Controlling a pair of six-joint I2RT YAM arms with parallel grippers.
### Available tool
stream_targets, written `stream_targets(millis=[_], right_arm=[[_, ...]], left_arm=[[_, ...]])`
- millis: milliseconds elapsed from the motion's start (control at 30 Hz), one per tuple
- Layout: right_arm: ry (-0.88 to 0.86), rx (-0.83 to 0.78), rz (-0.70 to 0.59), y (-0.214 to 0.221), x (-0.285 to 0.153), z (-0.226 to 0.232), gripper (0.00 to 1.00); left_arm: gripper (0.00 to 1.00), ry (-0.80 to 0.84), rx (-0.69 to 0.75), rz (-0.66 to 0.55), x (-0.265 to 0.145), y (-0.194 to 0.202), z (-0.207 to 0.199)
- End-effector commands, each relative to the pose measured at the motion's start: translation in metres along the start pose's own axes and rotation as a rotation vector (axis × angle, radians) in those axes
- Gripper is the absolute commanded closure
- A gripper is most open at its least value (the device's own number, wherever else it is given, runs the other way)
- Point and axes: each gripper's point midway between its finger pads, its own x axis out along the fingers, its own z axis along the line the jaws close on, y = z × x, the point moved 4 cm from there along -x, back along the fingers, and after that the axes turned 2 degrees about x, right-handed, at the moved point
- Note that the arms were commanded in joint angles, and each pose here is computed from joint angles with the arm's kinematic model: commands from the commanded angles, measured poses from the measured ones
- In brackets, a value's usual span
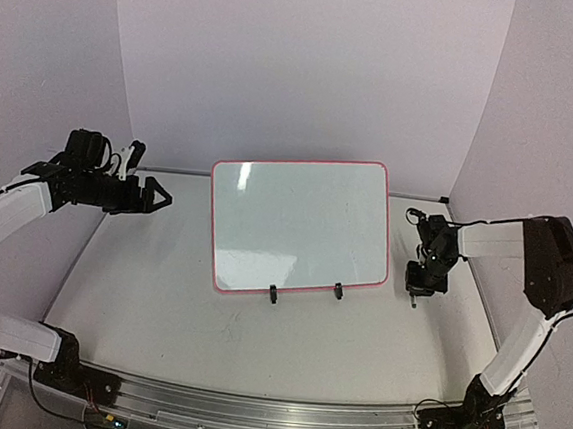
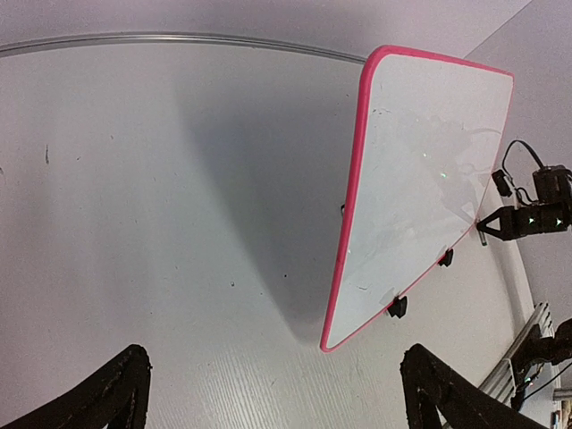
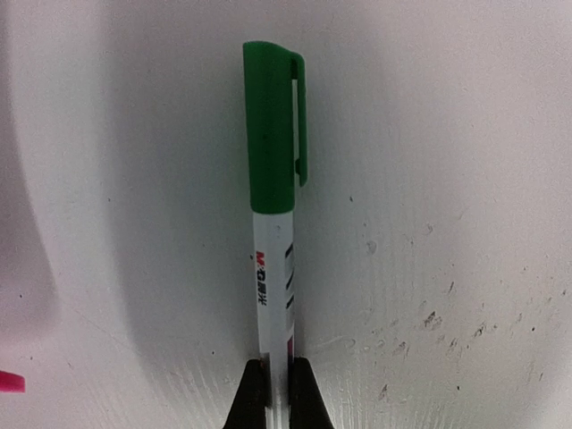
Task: Write a sentence on the whiteboard
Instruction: Pick up the whiteboard marker from the center of the board, then pass from the right arm to the left
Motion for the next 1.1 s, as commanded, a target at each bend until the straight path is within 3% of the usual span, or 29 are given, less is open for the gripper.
stream_targets(millis=[0,200,367,500,800,1067], right_arm=[[-0.011,0.065,-0.156,-0.01,-0.049,-0.006,1.0],[-0.224,0.04,-0.351,-0.007,-0.135,0.008,1.0],[-0.449,-0.198,-0.458,0.023,-0.204,0.061,1.0],[-0.612,-0.379,-0.466,0.053,-0.239,0.11,1.0],[-0.629,-0.735,-0.306,0.108,-0.22,0.218,1.0],[-0.709,-0.902,-0.172,0.139,-0.198,0.275,1.0]], left_arm=[[0.03,0.031,0.018,0.0,-0.005,0.002,-0.008],[0.04,0.069,0.005,-0.01,-0.005,0.006,-0.012],[0.1,0.17,0.016,0.024,0.001,0.012,-0.028],[0.1,0.222,0.047,0.037,0.003,0.015,-0.049],[0.08,0.348,0.029,0.067,0.01,0.032,-0.09],[0.03,0.672,-0.123,0.006,0.005,0.022,-0.126]])
